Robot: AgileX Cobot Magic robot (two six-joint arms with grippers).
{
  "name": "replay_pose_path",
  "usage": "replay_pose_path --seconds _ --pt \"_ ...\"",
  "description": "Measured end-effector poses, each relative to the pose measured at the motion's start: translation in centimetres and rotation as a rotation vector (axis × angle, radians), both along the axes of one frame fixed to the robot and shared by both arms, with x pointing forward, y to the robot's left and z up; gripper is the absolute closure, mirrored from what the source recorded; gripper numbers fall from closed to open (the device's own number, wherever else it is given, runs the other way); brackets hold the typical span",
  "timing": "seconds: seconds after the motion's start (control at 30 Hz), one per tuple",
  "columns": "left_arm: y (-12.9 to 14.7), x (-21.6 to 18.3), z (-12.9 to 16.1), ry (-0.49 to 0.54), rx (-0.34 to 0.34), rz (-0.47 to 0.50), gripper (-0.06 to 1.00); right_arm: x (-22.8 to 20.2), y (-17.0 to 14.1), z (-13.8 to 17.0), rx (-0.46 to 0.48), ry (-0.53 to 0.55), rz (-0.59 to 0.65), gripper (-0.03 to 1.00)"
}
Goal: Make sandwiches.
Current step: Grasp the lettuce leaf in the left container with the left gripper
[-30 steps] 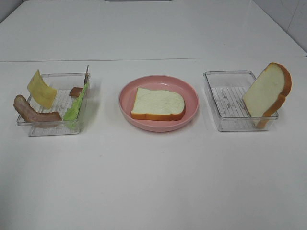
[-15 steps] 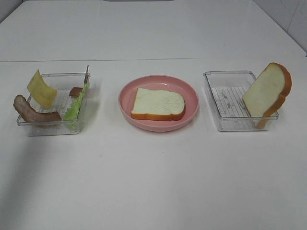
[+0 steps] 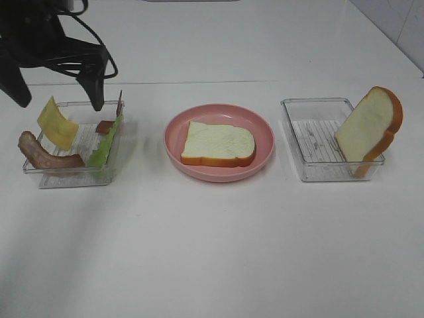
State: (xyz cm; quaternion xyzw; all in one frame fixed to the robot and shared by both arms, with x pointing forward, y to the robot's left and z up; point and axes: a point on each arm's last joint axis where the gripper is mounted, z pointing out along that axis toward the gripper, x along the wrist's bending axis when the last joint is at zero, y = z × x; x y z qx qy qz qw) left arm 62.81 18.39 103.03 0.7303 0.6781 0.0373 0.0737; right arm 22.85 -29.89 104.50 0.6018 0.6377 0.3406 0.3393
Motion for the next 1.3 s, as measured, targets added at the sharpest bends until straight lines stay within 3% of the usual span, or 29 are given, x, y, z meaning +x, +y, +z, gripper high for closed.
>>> replay_pose_path --seconds 0.3,0.63,0.8,0.87,0.97,1.03,1.13,1.17,1.2,1.3 --pt "-3.3 3.1 -4.1 0.039 0.003 -0.041 -0.05 0.0 0.0 0.0 0.000 0.000 0.000 0.13" --pt "-3.9 4.5 -8.5 0.086 0.021 -0.070 -0.05 0.0 0.0 0.0 0.000 0.000 0.000 0.13" --pt "-4.0 4.7 -9.1 0.085 0.022 -0.086 -0.02 0.0 0.0 0.0 0.000 0.000 0.000 0.13" --pt "-4.0 4.7 -9.1 0.077 0.020 -0.090 0.08 0.0 0.0 0.0 0.000 0.000 0.000 0.13" --pt "-4.0 4.7 -9.1 0.076 0.020 -0.090 0.13 0.0 0.0 0.0 0.000 0.000 0.000 0.13" --pt "-4.0 4.7 -9.1 0.076 0.020 -0.090 0.50 0.0 0.0 0.0 0.000 0.000 0.000 0.13" --pt "-4.0 4.7 -9.1 0.076 0.020 -0.090 0.58 0.0 0.0 0.0 0.000 0.000 0.000 0.13" --pt "-4.0 4.7 -9.1 0.076 0.020 -0.090 0.73 0.0 0.0 0.0 0.000 0.000 0.000 0.13" --pt "-4.0 4.7 -9.1 0.077 0.018 -0.089 0.80 0.0 0.0 0.0 0.000 0.000 0.000 0.13" --pt "-4.1 4.7 -9.1 0.080 0.008 -0.076 0.83 0.0 0.0 0.0 0.000 0.000 0.000 0.13"
